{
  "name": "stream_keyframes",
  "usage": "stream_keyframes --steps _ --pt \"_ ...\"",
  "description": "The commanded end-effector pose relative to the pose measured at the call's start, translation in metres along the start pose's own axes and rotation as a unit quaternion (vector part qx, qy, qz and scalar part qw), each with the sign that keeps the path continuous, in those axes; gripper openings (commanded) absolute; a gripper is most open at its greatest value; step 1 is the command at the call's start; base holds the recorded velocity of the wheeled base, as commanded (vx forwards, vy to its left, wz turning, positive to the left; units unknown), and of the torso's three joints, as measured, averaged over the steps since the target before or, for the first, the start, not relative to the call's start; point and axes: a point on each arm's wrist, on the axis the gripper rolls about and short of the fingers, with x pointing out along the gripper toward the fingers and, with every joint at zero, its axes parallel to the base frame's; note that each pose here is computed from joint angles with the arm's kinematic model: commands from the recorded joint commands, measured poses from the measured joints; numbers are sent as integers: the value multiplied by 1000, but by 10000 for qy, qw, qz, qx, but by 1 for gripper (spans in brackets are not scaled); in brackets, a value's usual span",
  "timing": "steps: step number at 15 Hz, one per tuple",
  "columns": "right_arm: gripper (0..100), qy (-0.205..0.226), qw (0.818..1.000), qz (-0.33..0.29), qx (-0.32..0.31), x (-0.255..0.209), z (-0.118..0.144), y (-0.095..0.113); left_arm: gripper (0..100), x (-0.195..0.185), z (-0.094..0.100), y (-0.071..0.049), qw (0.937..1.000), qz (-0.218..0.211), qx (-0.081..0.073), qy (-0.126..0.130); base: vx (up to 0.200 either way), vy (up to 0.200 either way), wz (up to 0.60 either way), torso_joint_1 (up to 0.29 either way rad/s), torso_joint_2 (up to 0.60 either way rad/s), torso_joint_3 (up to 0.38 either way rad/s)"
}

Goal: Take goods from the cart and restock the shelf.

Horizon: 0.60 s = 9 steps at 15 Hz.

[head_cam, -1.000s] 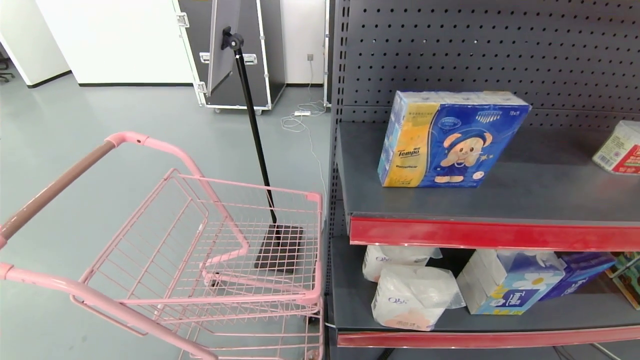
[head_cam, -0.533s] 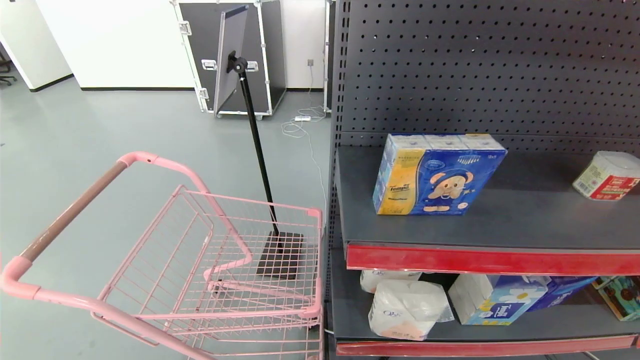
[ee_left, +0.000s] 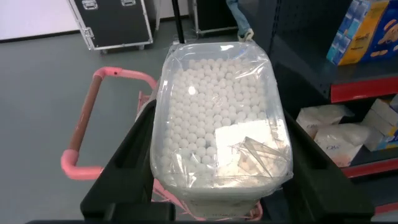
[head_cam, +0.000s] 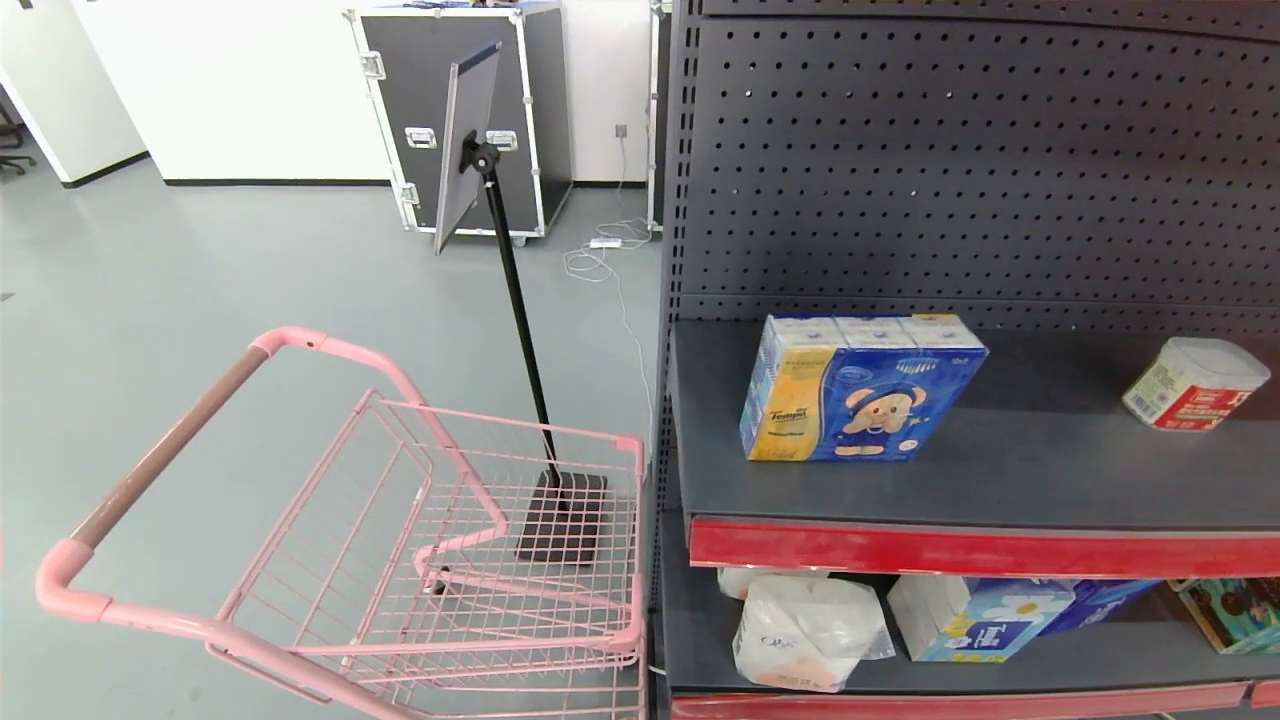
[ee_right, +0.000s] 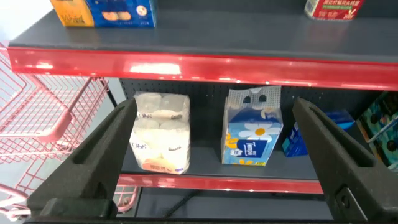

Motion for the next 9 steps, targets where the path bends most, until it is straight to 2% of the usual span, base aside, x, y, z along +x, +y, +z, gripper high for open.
stream_keyframes --steps 1,6,9 --pt "100 5 10000 3 1 0 0 0 0 4 1 1 10000 -11 4 86 0 0 0 159 -359 -203" --pt "100 5 10000 3 1 0 0 0 0 3 2 1 10000 -8 48 49 0 0 0 11 -25 -11" --pt "100 5 10000 3 1 0 0 0 0 3 2 1 10000 1 49 42 0 -200 0 2 -1 2"
